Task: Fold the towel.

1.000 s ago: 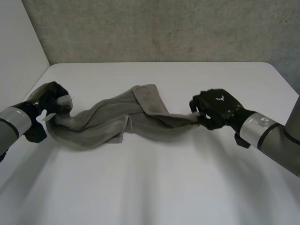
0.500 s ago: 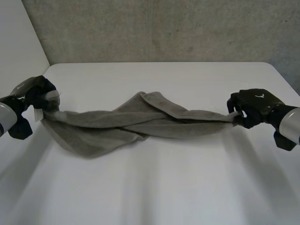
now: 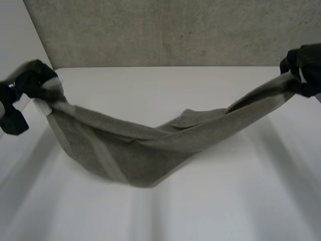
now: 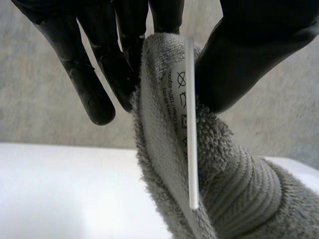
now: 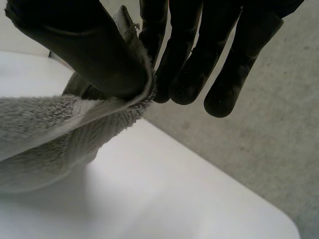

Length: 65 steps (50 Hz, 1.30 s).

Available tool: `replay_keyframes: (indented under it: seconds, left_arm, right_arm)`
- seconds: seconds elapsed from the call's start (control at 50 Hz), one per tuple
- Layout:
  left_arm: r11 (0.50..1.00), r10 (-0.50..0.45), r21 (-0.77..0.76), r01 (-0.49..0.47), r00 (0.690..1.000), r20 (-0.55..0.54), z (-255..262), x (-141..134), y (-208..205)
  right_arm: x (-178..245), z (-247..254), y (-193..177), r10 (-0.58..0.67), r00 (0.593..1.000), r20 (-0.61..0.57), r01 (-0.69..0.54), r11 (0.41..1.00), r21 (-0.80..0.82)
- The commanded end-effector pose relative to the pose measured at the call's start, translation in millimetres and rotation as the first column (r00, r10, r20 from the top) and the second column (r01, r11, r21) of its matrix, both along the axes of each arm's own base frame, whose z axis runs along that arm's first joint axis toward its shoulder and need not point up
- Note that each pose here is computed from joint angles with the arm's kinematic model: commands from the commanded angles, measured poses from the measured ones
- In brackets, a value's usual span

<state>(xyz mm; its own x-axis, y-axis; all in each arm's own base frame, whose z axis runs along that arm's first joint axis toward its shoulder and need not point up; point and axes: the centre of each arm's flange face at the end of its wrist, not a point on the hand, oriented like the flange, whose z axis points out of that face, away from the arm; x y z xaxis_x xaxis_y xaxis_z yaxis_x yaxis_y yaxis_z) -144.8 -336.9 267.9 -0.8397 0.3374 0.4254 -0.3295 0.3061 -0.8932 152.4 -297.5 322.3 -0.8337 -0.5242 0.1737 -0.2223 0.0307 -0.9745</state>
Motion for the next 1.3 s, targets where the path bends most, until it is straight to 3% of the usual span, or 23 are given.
replay_keyframes:
  seconds: [0.02,0.06,0.24,0.38,0.46,0.58,0.7,0.74,0.8,0.88,0.94,0.98,1.1,1.3]
  left_arm:
    - [1.0,0.0,-0.021,-0.002,0.998,-0.068,4,3,-34]
    - [1.0,0.0,-0.006,0.0,0.997,-0.071,-9,2,-47]
    - [0.998,0.062,0.0,-0.062,0.997,-0.056,-64,2,-126]
    - [0.994,0.104,-0.027,-0.105,0.993,-0.048,-83,7,-152]
    - [0.994,0.103,-0.023,-0.104,0.994,-0.046,-85,4,-152]
    - [0.998,0.063,-0.016,-0.063,0.998,0.001,-75,-12,-129]
    - [0.999,0.025,-0.032,-0.019,0.984,0.176,-60,-13,-74]
    - [0.999,-0.009,-0.031,0.019,0.958,0.286,-61,-17,-41]
    - [0.999,-0.028,-0.021,0.037,0.94,0.34,-66,-17,-24]
    - [0.995,-0.091,0.001,0.101,0.886,0.455,-79,-24,21]
    - [0.991,-0.122,0.012,0.133,0.869,0.48,-85,-30,38]
    - [0.98,-0.188,0.045,0.192,0.838,0.513,-98,-41,67]
    - [0.965,-0.25,0.066,0.256,0.806,0.536,-107,-54,106]
    - [0.963,-0.22,-0.006,0.268,0.802,0.556,-118,-65,120]
  right_arm:
    - [1,-6,-14,0.007,0.999,0.037,-0.008,0.999,0.032]
    - [10,-32,-28,0.013,0.999,0.039,-0.018,0.994,0.111]
    - [39,-74,-46,-0.041,0.999,0.004,0.04,0.986,0.16]
    - [44,-103,-49,-0.09,0.979,0.181,0.041,0.965,0.258]
    - [53,-115,-40,-0.073,0.978,0.195,0.015,0.959,0.284]
    - [66,-135,-21,-0.026,0.985,0.168,-0.027,0.952,0.306]
    - [70,-145,-13,-0.006,0.988,0.152,-0.041,0.951,0.305]
    - [69,-147,-12,-0.007,0.989,0.146,-0.038,0.951,0.306]
    - [68,-148,-12,-0.008,0.992,0.127,-0.03,0.953,0.3]
    - [65,-143,-11,-0.01,0.995,0.097,-0.017,0.961,0.277]
    - [63,-135,-6,-0.003,0.996,0.086,-0.018,0.968,0.251]
    - [63,-131,-3,0.003,0.997,0.078,-0.022,0.973,0.231]
    - [57,-126,11,0.02,1.0,-0.003,-0.019,0.983,0.184]
    - [49,-126,50,0.096,0.972,-0.216,-0.082,0.994,0.072]
